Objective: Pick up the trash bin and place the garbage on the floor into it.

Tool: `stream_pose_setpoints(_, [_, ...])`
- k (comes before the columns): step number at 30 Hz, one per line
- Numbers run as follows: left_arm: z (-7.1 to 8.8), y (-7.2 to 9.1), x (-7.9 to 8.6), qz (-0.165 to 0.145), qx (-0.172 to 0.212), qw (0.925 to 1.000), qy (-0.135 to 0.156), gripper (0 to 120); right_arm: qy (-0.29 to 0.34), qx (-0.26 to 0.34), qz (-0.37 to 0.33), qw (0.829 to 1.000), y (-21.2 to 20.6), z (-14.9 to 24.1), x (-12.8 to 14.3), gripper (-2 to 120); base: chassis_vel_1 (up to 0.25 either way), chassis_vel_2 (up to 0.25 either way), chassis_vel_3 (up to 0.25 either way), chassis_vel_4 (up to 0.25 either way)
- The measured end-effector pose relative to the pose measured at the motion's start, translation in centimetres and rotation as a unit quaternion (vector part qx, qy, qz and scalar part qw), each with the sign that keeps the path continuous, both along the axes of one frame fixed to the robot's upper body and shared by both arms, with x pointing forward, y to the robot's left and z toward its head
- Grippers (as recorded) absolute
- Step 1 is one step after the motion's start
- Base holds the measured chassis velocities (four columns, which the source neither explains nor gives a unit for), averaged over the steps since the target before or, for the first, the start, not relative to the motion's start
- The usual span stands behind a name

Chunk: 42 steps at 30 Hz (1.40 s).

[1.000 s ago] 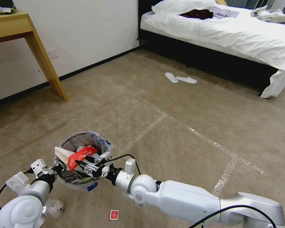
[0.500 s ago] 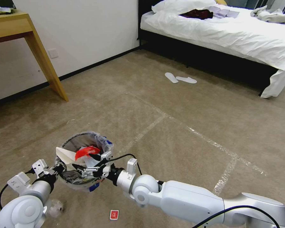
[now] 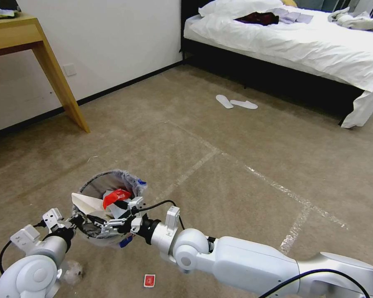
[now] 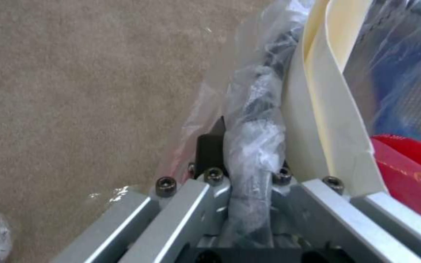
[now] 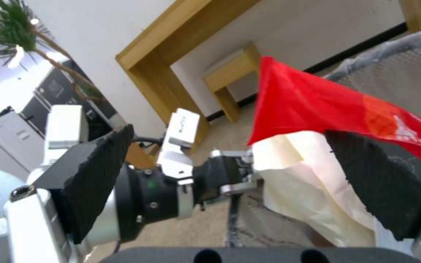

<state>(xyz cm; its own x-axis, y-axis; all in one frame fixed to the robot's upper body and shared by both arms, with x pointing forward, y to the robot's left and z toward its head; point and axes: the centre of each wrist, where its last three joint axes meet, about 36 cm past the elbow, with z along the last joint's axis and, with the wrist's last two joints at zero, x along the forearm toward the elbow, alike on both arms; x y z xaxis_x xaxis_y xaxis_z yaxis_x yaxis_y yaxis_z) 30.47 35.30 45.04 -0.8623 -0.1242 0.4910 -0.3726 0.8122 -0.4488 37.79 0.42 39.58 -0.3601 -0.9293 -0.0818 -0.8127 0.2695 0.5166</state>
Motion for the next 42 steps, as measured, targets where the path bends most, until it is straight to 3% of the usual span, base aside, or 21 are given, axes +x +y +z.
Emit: stream_pose_setpoints(42, [-0.1,0.7,0.5,0.003,0.005,1.0000,0.003,1,-0.035,0.073,0.001,0.997,-4.8,6.3,-1.9,85,0.000,0.000,0.000,0.000])
